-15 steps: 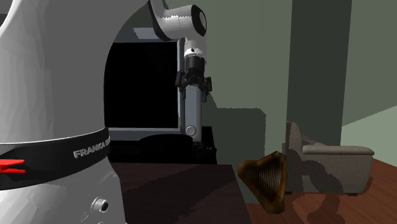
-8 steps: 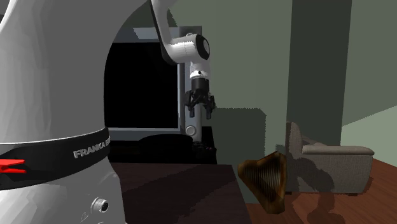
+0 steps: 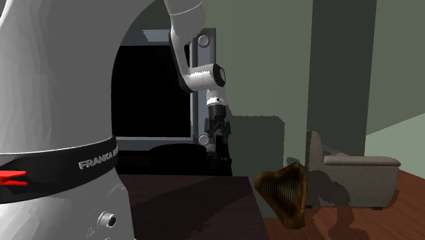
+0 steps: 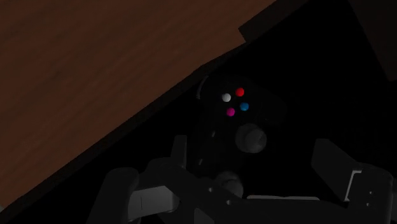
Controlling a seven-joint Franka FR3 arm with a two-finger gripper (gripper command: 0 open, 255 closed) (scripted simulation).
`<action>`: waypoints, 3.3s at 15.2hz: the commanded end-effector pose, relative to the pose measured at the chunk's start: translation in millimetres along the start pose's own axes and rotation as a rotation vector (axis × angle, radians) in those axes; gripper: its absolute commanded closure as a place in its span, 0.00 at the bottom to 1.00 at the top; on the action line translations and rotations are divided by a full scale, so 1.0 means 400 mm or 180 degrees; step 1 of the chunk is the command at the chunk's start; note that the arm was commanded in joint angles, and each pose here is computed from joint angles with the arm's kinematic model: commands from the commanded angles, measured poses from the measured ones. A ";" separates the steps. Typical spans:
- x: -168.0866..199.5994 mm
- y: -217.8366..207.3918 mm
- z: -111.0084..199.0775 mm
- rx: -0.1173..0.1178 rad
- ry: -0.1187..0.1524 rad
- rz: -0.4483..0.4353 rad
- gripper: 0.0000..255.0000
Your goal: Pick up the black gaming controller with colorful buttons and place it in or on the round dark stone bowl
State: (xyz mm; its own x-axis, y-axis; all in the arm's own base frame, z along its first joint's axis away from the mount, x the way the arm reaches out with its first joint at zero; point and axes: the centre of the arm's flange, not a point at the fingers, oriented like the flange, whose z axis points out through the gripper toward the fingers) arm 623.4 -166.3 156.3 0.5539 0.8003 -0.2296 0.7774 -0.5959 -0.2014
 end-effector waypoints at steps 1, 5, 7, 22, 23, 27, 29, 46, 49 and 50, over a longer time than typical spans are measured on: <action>0.009 0.006 0.024 -0.0002 -0.0011 -0.0037 0.00; 0.009 0.006 0.077 -0.0002 -0.0011 -0.0037 0.00; 0.009 0.006 0.111 -0.0002 -0.0011 -0.0037 0.00; 0.012 0.005 0.112 -0.0002 -0.0011 -0.0037 1.00; 0.012 0.007 0.111 -0.0002 -0.0011 -0.0037 1.00; 0.003 0.001 0.086 -0.0002 -0.0011 -0.0037 1.00; -0.003 -0.004 0.060 -0.0002 -0.0011 -0.0037 1.00; -0.055 -0.050 -0.153 -0.0002 -0.0011 -0.0037 1.00; -0.064 -0.057 -0.191 -0.0002 -0.0011 -0.0037 1.00; -0.067 -0.060 -0.204 -0.0002 -0.0011 -0.0037 1.00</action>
State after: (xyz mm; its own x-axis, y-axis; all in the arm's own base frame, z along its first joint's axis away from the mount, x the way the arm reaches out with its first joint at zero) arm 613.8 -168.3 239.7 0.5437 0.8070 -0.2304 0.7840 -0.5864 -0.2037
